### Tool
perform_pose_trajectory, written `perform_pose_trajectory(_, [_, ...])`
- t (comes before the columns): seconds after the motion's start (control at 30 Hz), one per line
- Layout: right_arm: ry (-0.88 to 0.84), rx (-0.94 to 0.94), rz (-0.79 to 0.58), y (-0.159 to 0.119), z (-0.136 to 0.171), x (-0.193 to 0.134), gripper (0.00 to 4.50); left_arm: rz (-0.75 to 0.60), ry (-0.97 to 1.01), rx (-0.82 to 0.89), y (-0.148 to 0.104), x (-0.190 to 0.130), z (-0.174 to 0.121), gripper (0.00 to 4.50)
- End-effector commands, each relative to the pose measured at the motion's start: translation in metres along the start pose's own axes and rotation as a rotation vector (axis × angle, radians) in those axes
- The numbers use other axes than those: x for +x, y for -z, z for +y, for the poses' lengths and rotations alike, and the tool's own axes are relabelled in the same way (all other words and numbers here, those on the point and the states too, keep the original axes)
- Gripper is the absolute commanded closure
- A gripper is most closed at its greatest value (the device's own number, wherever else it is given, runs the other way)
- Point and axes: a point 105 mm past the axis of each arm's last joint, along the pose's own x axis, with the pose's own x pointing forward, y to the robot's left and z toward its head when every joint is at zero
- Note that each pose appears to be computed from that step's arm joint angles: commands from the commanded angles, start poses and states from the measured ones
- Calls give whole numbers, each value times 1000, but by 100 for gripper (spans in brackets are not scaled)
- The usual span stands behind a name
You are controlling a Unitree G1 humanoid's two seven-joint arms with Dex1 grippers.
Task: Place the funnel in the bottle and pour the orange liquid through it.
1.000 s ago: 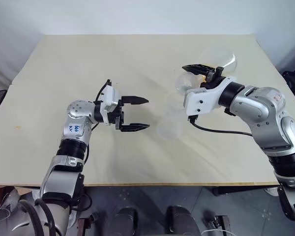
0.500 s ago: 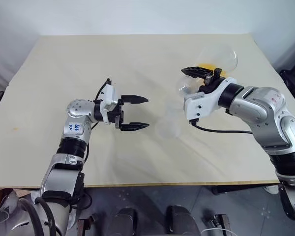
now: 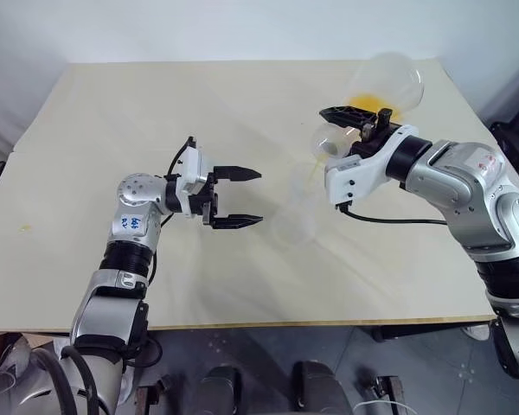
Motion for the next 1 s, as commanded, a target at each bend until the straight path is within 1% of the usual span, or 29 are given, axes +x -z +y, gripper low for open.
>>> perform_pose_trajectory(0.03, [93, -49, -8, -3, -26, -5, 202, -12, -8, 42, -10, -2, 5, 0])
perform_pose_trajectory(0.57, [86, -97, -27, -5, -23, -4, 202, -21, -38, 7, -17, -17, 4, 0])
perform_pose_trajectory(0.77, [79, -110, -37, -6, -21, -4, 202, -39, -38, 5, -28, -23, 4, 0])
perform_pose_trajectory(0.9, [74, -113, -43, -6, -19, -3, 202, -68, -46, 19, -40, -25, 6, 0])
perform_pose_trajectory(1.0, [68, -113, -49, -6, -18, -3, 202, -70, -42, 18, -44, -25, 6, 0])
